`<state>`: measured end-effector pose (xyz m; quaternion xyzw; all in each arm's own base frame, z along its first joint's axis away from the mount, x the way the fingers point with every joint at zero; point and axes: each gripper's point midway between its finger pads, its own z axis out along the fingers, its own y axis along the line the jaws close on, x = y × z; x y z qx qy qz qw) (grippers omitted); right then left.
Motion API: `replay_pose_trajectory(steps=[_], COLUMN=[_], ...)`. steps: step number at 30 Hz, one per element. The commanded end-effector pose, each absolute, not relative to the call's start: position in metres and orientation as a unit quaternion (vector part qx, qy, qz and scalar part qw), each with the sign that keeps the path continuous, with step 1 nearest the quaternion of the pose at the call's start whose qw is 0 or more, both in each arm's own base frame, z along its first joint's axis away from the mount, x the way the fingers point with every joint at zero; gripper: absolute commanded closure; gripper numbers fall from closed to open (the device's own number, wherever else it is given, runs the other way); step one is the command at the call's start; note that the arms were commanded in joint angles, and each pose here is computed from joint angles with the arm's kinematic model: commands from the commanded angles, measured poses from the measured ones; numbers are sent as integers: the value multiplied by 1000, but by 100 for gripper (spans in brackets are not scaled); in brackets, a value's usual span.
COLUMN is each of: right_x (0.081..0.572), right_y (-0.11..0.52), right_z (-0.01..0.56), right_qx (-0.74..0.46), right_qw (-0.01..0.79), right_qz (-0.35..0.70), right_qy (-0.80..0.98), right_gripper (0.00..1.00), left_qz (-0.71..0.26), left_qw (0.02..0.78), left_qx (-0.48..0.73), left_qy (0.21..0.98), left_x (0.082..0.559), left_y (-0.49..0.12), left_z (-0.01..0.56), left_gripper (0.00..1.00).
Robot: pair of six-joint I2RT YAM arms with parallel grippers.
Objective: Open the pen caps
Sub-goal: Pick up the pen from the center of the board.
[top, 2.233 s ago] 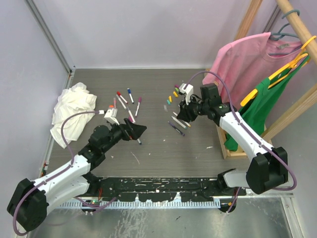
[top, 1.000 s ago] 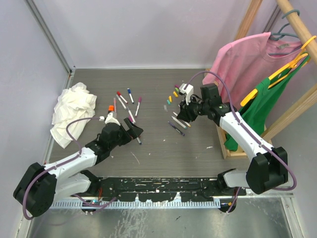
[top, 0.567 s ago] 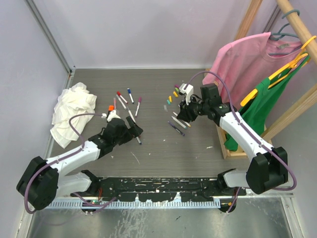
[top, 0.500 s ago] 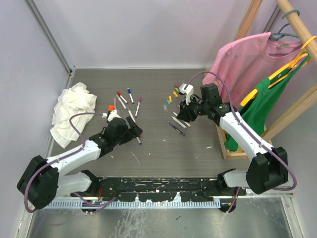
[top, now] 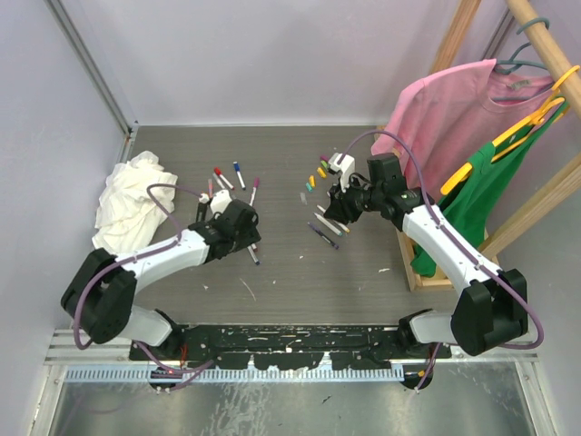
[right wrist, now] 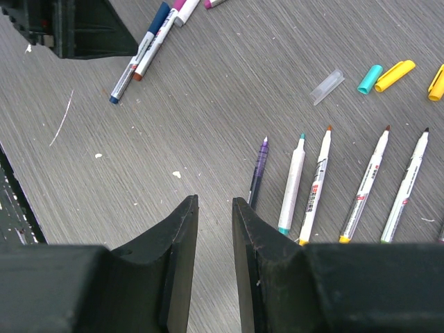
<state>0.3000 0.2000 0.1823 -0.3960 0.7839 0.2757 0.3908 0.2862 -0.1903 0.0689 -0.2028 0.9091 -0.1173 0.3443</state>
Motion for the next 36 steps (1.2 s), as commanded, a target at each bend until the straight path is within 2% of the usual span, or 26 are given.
replay_pose_trajectory(steps=[1,24,36], right_x=[303,303,303], right_y=[203,203,203], right_z=[199,197,197], right_qx=[-408,-409,-408], right_qw=[419,416,416], right_qz=[278,279,280], right_qy=[762,763,763], right_gripper=[68,68,68], left_qz=[-62,-24,-14], left_qw=[356,328,320], left_qx=[-204,-184,-180], left_qy=[910,926,930], left_x=[301,308,304], left_y=[-182,-188,-184], left_z=[71,43,35], left_gripper=[44,81,84])
